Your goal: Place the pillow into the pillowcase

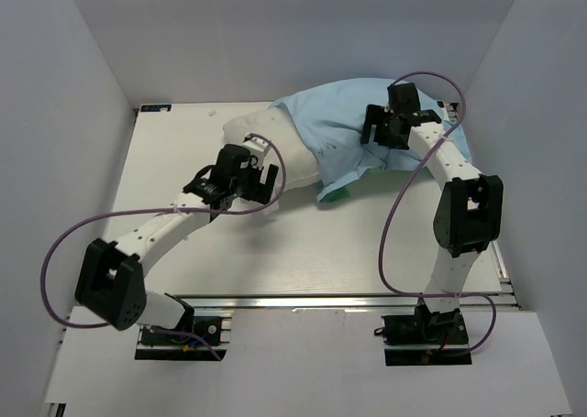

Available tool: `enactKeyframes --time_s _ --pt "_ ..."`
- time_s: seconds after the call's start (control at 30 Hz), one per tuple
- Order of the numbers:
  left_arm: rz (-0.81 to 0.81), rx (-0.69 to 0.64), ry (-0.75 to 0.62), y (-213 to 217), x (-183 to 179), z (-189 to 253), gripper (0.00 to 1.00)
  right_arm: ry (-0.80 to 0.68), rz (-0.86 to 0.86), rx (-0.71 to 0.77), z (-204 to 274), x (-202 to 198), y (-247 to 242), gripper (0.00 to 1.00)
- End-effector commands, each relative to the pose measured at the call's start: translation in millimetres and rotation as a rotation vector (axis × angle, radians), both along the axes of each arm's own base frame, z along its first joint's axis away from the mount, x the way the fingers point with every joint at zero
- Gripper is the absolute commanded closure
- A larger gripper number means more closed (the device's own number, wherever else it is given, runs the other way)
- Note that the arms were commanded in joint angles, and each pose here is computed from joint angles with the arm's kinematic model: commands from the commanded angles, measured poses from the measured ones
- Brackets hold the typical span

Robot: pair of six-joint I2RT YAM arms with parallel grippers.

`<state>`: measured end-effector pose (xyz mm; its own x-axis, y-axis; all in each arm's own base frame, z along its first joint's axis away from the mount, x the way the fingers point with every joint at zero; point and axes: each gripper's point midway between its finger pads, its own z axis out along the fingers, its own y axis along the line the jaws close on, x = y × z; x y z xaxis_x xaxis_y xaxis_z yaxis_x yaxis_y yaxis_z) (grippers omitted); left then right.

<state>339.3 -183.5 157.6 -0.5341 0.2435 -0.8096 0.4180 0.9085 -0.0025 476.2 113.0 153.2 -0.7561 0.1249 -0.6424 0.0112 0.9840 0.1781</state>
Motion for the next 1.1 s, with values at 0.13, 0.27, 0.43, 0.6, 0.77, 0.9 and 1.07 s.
enactKeyframes --time_s 0.13,0.27,0.43,0.6,0.77,0.9,1.07 --pt "-0.03 0.111 -0.042 -18 56 -10 0.02 -0.143 0.096 0.021 45 19 14 0.11" --pt "-0.083 0.11 0.038 -39 71 -34 0.02 -0.153 0.109 0.02 55 9 13 0.11" --pt "-0.062 0.072 0.046 -51 83 -36 1.0 -0.15 0.175 0.016 79 -25 13 0.11" --pt "-0.104 -0.148 -0.076 -73 77 26 1.0 -0.202 0.267 0.052 114 -91 20 0.11" --pt "-0.199 -0.413 -0.122 -103 52 96 1.0 -0.172 0.379 0.186 103 -163 47 0.11" --pt "-0.253 -0.516 -0.135 -118 41 133 1.0 -0.126 0.451 0.26 75 -190 69 0.11" --pt "-0.255 -0.565 -0.164 -130 36 157 1.0 -0.07 0.435 0.356 51 -181 94 0.11"
